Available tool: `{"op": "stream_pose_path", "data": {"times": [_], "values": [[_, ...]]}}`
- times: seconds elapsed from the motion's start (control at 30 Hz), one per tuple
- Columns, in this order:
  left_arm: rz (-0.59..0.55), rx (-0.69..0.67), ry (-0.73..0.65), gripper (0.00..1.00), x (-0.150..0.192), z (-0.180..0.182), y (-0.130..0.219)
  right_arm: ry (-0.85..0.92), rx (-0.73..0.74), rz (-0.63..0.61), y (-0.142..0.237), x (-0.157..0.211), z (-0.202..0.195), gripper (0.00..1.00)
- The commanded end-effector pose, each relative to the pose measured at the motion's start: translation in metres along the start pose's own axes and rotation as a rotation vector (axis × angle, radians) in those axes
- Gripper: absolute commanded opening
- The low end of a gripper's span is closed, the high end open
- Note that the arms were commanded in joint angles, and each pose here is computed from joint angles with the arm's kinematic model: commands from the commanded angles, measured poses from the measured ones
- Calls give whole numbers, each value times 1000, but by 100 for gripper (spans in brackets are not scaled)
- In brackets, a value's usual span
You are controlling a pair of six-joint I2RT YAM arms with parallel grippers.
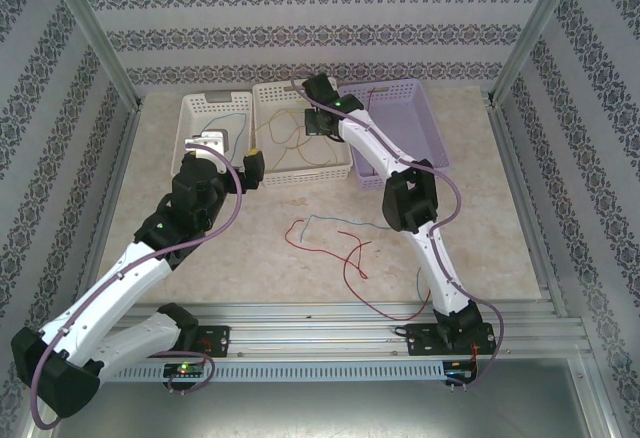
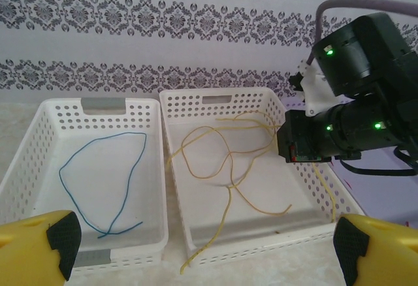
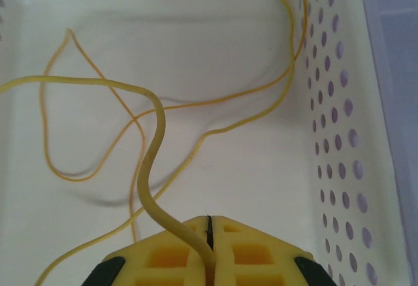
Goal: Untangle the cables
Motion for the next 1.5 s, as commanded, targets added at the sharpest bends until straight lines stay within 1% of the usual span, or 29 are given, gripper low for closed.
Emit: {"op": "stream_pose_path", "data": {"times": [0.0, 0.17, 0.3, 0.4, 0.43, 0.5, 0.57, 0.73, 0.93, 1.0, 1.1, 1.17, 1.23, 1.33, 1.47], "values": [[-20, 40, -7, 100, -5, -8, 0, 17, 83, 62, -14, 12, -7, 0], [-4, 42, -13, 100, -2, -9, -2, 35, 92, 98, -25, 20, -8, 0], [3, 43, -16, 100, -1, -10, -4, 10, 89, 102, -26, 19, -12, 18], [12, 45, -20, 100, 0, -11, -6, -11, 66, 84, -19, 13, -13, 29], [15, 47, -20, 100, 0, -11, -6, -16, 63, 72, -16, 9, -13, 34], [21, 48, -22, 100, 1, -11, -7, -15, 62, 45, -7, 2, -13, 40], [23, 50, -24, 100, 2, -12, -8, -19, 56, 12, 3, -7, -14, 47], [30, 50, -28, 100, 3, -12, -9, -14, 45, -84, 39, -32, -14, 56], [54, 54, -36, 100, 7, -14, -14, 22, 107, -210, 93, -61, -23, 68], [64, 56, -41, 100, 9, -15, -15, 24, 127, -230, 110, -65, -29, 69], [89, 61, -47, 100, 14, -16, -19, 30, 132, -257, 145, -70, -32, 70], [117, 66, -50, 100, 19, -18, -24, 43, 120, -258, 174, -66, -31, 70], [140, 71, -55, 100, 24, -20, -28, 80, 108, -245, 197, -53, -27, 70], [175, 65, -60, 100, 30, -22, -33, 145, 104, -242, 224, -19, -24, 70], [187, 84, -57, 100, 32, -25, -33, 113, 51, -209, 245, 41, -39, 71]]}}
Point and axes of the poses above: each hand's point on the last joint's axis, 136 mm out from that joint toward the fingers, its own y axis back along the fingers, its own z axis along the line the jaws close on, x = y × z, the point moved 7 cm from there along y, back along the fingers, and after that the axes turned 11 degrees about y, right-handed, at the moved point
